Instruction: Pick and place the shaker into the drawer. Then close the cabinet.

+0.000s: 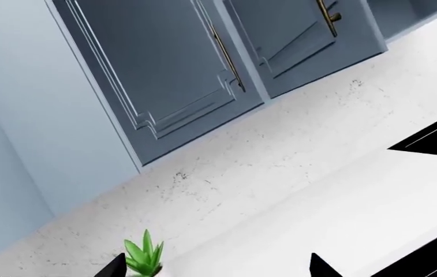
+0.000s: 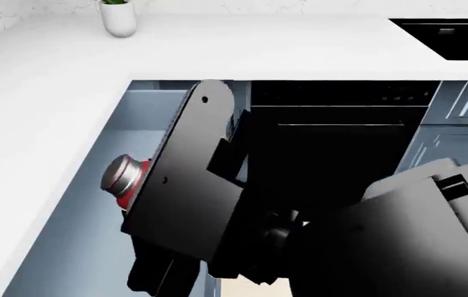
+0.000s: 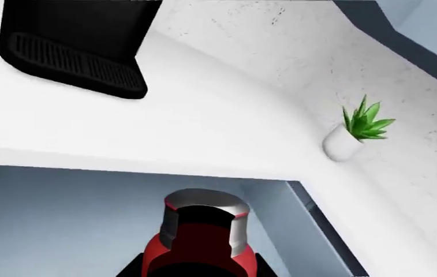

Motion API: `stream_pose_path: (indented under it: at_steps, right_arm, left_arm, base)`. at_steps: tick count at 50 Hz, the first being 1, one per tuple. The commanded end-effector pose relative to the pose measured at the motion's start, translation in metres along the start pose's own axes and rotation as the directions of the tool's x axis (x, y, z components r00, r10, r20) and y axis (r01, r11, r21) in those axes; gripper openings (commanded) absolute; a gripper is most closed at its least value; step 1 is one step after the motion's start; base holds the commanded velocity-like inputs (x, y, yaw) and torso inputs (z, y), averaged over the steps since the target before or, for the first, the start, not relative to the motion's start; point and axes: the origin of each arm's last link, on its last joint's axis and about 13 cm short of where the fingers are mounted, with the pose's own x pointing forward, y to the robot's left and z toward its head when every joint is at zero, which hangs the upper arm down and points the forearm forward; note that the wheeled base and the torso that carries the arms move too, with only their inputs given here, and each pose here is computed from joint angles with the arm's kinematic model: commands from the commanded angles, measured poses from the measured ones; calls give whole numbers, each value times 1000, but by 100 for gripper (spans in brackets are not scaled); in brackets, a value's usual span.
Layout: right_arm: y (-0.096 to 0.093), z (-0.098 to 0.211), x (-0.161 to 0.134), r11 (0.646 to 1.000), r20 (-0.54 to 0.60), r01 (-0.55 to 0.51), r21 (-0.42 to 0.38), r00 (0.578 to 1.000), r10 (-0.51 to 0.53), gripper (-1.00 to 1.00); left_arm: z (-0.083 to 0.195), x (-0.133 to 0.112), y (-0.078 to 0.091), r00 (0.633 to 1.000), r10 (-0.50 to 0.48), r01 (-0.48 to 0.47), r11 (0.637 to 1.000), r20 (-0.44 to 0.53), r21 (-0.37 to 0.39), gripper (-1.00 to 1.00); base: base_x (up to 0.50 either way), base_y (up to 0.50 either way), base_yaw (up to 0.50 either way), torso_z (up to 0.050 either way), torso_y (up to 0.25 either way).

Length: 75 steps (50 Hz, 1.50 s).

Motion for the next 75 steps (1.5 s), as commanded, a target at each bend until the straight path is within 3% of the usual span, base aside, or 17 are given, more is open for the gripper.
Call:
stream_pose_path:
  at_steps: [1, 5, 10, 18, 28, 44, 56, 75]
  right_arm:
    - [10, 6, 29, 966, -117, -229, -123, 970, 215, -100]
    - [15, 5, 40, 949, -157, -288, -127, 951, 268, -100]
    - [19, -2, 53, 935, -208, -346, -78, 923, 324, -100]
    - [13, -13, 75, 934, -206, -340, 115, 911, 357, -100]
    - [6, -22, 108, 927, -224, -276, 254, 916, 334, -100]
    - [53, -73, 123, 922, -401, -269, 279, 840, 366, -100]
    - [55, -98, 139, 937, -462, -159, 311, 837, 295, -100]
    - [64, -109, 141, 937, -481, -135, 322, 829, 284, -100]
  left_arm:
    - [-8, -4, -3, 1000, -19, 19, 1000, -15, -7, 100]
    - [-12, -7, -2, 1000, -15, 14, 1000, -23, -13, 100]
    - [-17, -11, -1, 999, -7, 7, 1000, -32, -20, 100]
    - [-21, -16, -1, 999, -5, 4, 1000, -41, -23, 100]
    - [-27, -19, 2, 998, 7, -8, 1000, -61, -21, 100]
    - [-32, -19, -1, 998, 0, -2, 1000, -69, -27, 100]
    - [-35, -22, 0, 997, 2, -4, 1000, -77, -29, 100]
    - [-36, -24, 1, 997, 5, -7, 1000, -82, -23, 100]
  base:
    - [0, 0, 0, 0, 0]
    - [0, 0, 0, 0, 0]
    - [0, 0, 0, 0, 0]
    - [0, 0, 0, 0, 0]
    - [0, 0, 0, 0, 0]
    - [0, 0, 0, 0, 0]
    - [0, 0, 0, 0, 0]
    - [0, 0, 0, 0, 0]
